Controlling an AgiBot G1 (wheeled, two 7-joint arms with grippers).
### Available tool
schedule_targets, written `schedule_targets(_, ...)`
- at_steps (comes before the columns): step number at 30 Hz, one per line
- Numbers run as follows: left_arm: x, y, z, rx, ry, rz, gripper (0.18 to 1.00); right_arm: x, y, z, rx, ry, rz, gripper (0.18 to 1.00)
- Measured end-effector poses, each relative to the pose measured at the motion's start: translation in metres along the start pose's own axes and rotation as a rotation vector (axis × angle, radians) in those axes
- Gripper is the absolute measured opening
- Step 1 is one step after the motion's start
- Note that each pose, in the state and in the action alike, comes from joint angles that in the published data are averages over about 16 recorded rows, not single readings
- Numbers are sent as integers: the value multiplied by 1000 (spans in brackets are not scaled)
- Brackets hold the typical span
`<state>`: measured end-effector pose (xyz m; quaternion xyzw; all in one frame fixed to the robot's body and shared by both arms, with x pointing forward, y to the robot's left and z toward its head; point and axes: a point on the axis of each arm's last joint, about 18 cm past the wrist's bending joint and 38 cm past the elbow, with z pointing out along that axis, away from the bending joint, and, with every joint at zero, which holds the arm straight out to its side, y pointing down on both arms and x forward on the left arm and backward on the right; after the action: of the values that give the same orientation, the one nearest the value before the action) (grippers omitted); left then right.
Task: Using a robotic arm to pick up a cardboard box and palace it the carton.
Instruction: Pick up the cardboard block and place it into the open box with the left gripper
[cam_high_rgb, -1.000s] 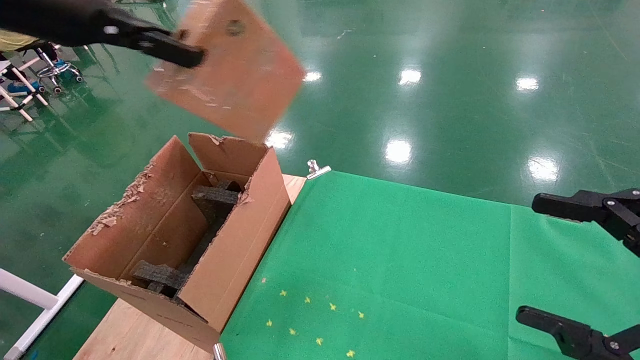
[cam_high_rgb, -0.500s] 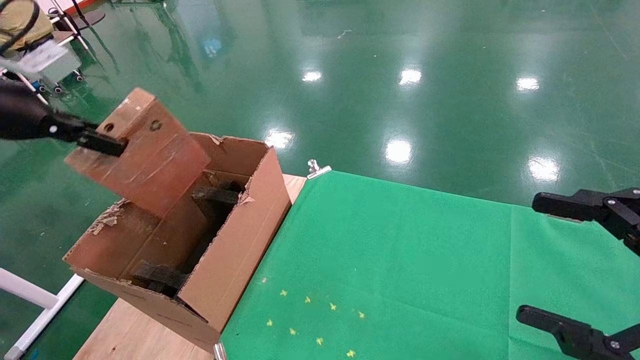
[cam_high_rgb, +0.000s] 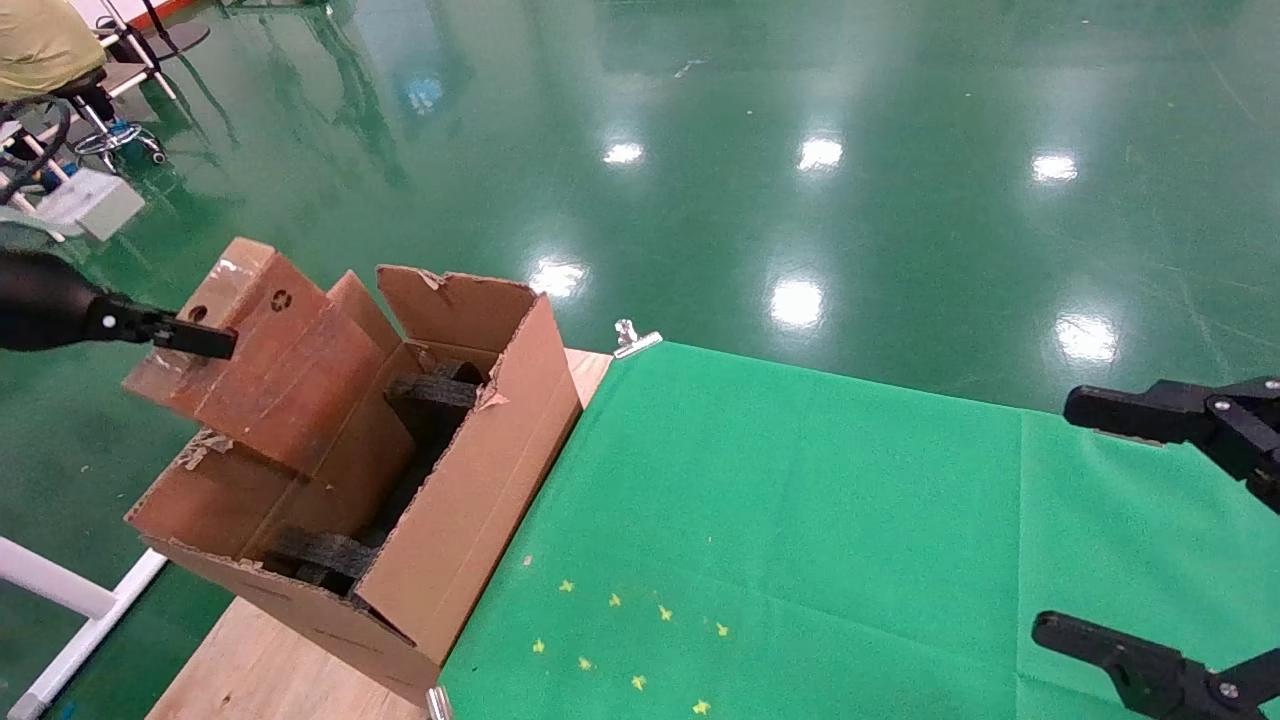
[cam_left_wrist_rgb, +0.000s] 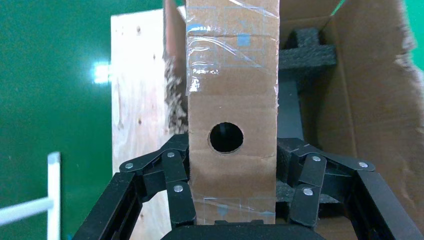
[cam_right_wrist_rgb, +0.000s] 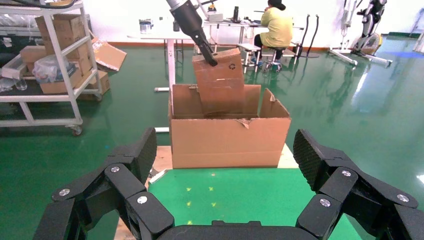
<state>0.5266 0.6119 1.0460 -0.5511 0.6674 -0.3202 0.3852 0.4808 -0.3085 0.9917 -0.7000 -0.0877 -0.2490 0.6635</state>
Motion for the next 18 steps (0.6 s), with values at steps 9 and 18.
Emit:
schedule_targets(9,-6,24,26,-39,-32,-75,293,0,0,0,0,0,0,1001)
schedule_targets(18,-7,36,51,-64,-71,-99,292,0,0,0,0,0,0,1001)
